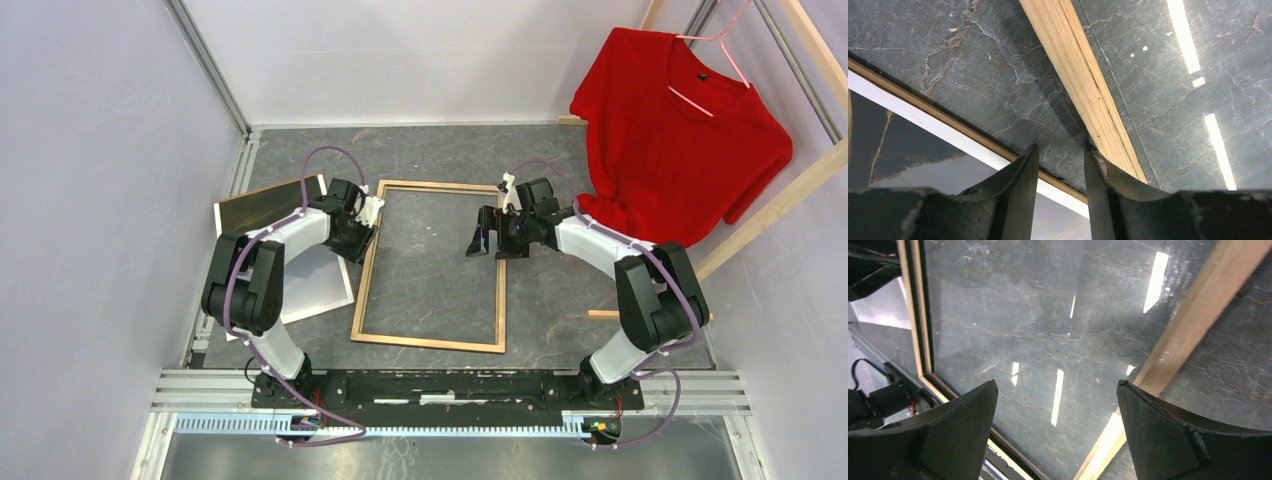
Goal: Put the photo into the frame
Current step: Place the photo frame item in the photo frame.
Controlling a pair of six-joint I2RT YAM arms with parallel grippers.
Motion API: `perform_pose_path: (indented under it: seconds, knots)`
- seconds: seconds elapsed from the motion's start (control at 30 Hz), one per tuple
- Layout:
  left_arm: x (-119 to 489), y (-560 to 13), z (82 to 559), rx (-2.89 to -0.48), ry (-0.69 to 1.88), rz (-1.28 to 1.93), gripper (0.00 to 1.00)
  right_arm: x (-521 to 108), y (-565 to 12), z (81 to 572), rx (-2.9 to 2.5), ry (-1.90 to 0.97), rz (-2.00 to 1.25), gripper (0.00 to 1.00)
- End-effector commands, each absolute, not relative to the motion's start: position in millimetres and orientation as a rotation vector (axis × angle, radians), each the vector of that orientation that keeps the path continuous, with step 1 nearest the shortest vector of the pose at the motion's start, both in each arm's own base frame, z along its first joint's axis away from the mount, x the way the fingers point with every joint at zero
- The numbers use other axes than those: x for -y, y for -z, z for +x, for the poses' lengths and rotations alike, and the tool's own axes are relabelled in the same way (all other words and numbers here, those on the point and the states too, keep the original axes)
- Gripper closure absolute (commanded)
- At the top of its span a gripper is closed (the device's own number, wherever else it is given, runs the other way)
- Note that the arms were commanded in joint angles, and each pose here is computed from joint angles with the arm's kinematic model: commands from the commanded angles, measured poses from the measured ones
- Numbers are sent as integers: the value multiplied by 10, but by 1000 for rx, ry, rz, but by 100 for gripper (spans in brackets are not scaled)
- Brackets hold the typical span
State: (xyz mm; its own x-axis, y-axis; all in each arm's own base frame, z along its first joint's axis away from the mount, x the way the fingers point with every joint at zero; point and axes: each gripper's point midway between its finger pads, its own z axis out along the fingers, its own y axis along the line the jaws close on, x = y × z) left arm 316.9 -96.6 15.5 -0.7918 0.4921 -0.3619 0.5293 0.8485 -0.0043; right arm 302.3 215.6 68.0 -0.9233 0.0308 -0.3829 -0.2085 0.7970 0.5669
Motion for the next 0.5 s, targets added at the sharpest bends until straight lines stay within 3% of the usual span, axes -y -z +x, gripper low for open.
perform_pose_path:
  seconds: [0.0,0.47]
  knots:
    - [1031,-107,3144,-2649,178,838,55,-1952,-832,3159,-2561,-722,-111,4]
    - [1070,-88,3154,-2656,193,835,55,-1930,-557,2981,-2604,-765,-79,5]
